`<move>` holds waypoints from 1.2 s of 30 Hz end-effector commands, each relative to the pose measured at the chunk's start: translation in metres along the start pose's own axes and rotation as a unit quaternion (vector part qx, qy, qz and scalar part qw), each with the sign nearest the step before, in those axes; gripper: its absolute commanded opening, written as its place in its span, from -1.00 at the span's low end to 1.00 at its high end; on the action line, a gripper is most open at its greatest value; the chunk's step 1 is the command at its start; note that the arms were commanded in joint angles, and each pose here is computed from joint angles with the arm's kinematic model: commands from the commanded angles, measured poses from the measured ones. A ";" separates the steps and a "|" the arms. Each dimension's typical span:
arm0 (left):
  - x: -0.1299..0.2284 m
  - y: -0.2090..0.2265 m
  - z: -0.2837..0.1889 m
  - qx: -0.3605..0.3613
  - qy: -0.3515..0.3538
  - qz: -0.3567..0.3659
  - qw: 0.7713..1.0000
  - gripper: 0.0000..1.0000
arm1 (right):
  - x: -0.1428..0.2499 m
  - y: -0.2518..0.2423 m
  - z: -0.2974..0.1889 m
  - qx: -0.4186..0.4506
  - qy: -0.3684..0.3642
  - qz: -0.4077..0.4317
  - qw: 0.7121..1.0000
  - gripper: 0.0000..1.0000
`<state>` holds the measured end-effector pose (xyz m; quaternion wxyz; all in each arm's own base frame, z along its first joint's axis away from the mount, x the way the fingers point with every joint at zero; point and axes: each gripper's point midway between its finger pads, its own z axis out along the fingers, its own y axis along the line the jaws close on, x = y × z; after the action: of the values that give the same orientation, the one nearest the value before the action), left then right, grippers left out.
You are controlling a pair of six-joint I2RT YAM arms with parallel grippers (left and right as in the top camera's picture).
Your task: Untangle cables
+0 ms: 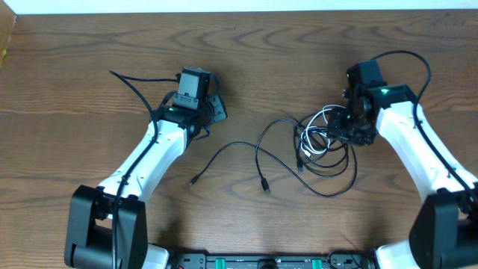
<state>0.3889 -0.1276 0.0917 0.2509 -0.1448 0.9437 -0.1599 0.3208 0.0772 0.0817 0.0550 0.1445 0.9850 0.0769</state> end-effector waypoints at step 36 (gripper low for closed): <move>0.002 0.003 -0.003 -0.009 0.004 0.000 1.000 -0.56 | 0.026 -0.014 0.095 0.039 0.073 0.041 0.996 -0.67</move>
<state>0.3843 -0.1262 0.0884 0.2404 -0.1472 0.9468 -0.1554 0.3269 0.0816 0.0015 0.0088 0.1790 0.9823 0.0537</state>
